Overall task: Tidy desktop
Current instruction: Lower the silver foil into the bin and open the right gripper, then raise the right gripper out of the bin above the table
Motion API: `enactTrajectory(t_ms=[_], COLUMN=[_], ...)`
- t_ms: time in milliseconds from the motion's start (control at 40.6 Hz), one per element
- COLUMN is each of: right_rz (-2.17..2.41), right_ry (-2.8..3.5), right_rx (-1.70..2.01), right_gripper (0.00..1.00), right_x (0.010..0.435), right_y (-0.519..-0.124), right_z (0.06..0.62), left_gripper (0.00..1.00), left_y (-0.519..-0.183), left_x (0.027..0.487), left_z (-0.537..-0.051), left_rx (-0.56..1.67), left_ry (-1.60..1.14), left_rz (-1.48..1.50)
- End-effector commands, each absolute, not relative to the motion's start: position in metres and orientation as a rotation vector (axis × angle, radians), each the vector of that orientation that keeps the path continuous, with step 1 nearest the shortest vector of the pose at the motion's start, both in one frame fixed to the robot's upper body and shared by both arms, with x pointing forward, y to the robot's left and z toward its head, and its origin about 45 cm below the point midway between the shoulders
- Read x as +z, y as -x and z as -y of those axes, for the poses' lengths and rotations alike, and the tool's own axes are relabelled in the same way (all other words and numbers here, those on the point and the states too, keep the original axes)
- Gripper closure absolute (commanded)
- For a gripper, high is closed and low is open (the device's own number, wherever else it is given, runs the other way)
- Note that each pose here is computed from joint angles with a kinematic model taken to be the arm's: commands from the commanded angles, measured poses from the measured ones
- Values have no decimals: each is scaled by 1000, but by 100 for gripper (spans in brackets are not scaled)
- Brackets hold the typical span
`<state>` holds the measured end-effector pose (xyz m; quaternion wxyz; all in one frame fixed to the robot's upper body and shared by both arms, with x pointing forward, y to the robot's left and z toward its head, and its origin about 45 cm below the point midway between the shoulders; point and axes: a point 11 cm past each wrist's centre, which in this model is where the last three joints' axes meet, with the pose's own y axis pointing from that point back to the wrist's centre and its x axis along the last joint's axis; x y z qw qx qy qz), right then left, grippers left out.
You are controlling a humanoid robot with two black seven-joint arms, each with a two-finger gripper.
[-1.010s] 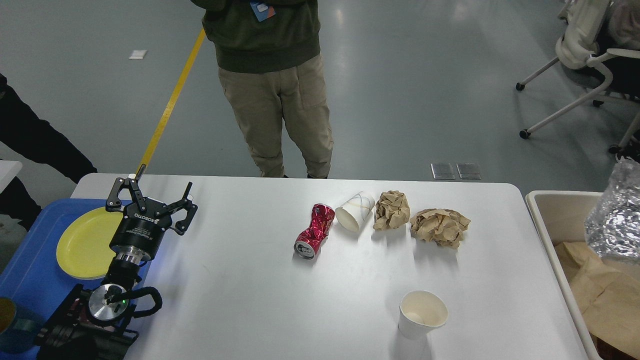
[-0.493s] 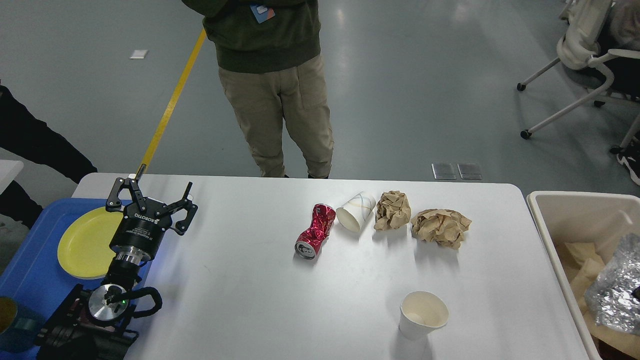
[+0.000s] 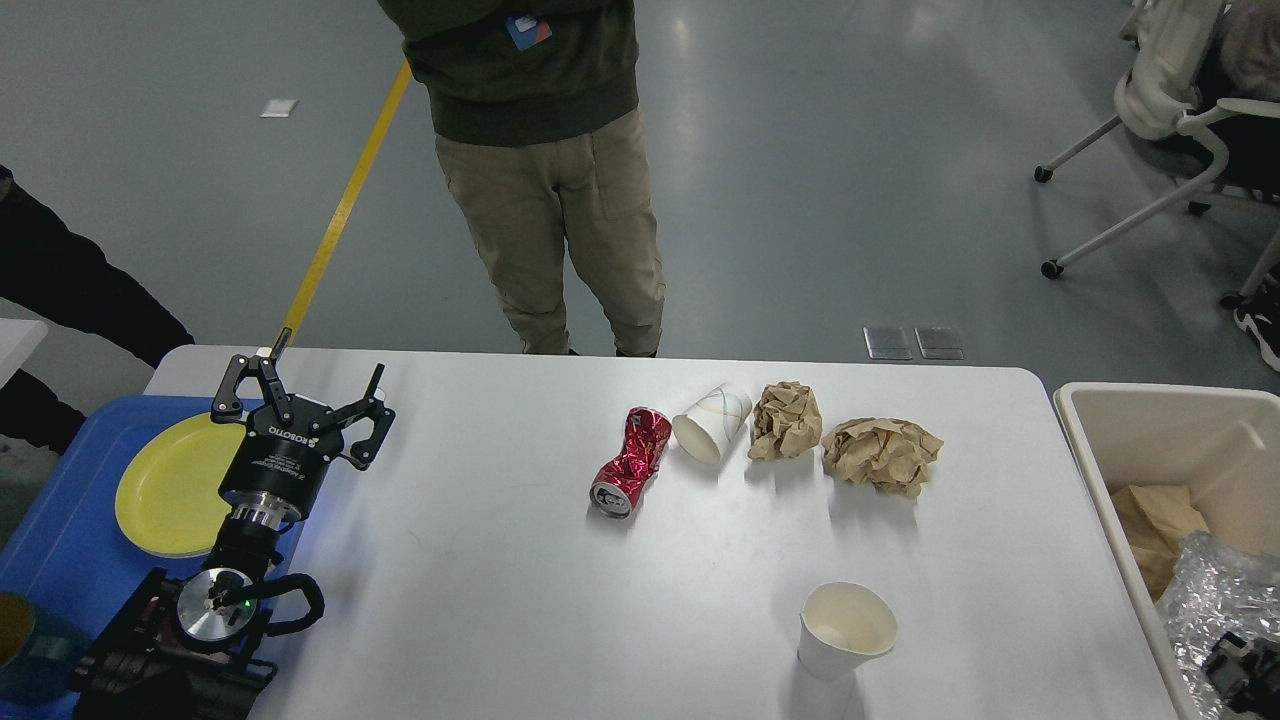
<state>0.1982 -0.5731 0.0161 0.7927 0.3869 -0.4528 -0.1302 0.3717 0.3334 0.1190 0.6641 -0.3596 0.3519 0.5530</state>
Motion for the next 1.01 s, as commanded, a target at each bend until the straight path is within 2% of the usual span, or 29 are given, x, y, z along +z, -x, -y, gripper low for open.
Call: enactTrajectory(t_ms=[0,49,99,148,172,197,246,320,517,616,715,813,986], right_rz=[977,991,1007,1025,1041,1047,1055,1056,1068,1076,1043,991,853], right_ry=[-830,-819,-810,-796,-784,-780,-777,-783,-792,-811,-868,-955,-1100], right_rx=[-274,-256,-238,-217,-199,-192,-184,-185,-181,-178,-251,-274,-295], right_gripper=[100,96,73,44,22,15,7,1,0,0,0,0,0], right_x=[16,18,19,21,22,22,24,24,28,40,69,102,150], right_y=[-199,-201,-202,-204,-206,-206,-208,-211,-220,-239,-259,-290,-319], right_z=[573,574,574,575,577,576,577,575,573,573,585,577,550], left_gripper=[4,4,4,4,4,4,4,4,4,4,4,4,4], left_y=[-372,-372,-372,-372,-372,-372,-372,-372,-372,-372,-372,-372,-372], left_x=[119,119,119,119,119,119,119,119,119,119,119,119,119], left_z=[-333,-333,-333,-333,-333,-333,-333,-333,-333,-333,-333,-333,-333], left_rx=[1248,1250,1250,1250,1250,1249,1250,1248,1250,1250,1250,1248,1250], left_ry=[812,811,811,811,811,813,811,812,811,813,811,812,811], left_rz=[-795,-796,-796,-796,-796,-794,-796,-795,-796,-795,-796,-795,-796])
